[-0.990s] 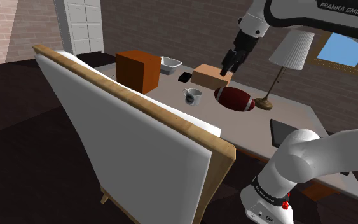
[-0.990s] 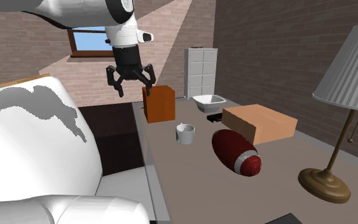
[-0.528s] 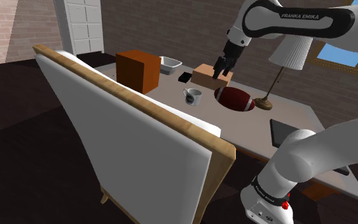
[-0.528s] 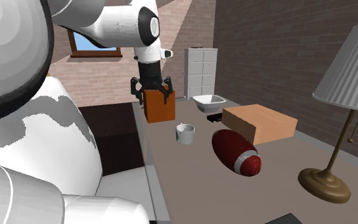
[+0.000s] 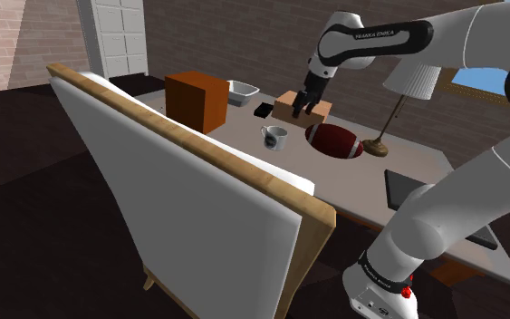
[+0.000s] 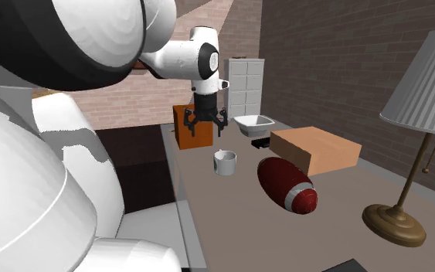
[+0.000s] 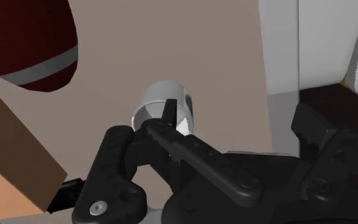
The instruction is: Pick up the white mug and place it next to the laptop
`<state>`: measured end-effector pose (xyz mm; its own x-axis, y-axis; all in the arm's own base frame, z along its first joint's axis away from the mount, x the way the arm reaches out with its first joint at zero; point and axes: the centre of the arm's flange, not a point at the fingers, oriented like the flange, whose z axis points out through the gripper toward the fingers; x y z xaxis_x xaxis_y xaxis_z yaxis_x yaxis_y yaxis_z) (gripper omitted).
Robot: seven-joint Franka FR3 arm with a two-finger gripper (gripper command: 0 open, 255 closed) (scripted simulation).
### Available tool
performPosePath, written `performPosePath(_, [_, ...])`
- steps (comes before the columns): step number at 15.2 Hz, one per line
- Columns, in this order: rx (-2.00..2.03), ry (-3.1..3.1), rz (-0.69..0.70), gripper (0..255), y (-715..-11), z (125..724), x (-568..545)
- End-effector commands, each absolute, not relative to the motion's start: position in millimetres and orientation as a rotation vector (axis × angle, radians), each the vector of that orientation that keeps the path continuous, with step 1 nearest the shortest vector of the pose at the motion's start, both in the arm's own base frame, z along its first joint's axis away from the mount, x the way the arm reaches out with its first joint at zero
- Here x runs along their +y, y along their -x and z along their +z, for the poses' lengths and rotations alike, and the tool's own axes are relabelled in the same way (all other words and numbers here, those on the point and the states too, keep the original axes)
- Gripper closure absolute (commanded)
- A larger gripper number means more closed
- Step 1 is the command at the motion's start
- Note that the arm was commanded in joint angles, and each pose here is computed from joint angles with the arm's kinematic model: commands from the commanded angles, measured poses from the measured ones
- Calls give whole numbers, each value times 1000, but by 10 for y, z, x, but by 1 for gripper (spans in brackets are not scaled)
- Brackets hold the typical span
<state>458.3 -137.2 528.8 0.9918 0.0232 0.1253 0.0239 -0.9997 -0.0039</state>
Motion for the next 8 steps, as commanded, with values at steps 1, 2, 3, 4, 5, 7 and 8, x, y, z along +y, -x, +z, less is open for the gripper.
performPosePath(1, [-41, 3126, -184, 0, -4747, 5135, -1544])
performPosePath(2, [-43, 3123, -178, 0, -4833, 5060, -1621])
performPosePath(3, [-44, 3121, -172, 0, -4920, 4984, -1697])
performPosePath(4, [-46, 3118, -165, 0, -5006, 4908, -1773])
performPosePath(5, [-48, 3116, -159, 0, -5091, 4831, -1849])
performPosePath(7, [-51, 3111, -146, 0, -5262, 4676, -1999])
performPosePath(8, [-52, 3108, -140, 0, -5348, 4597, -2074])
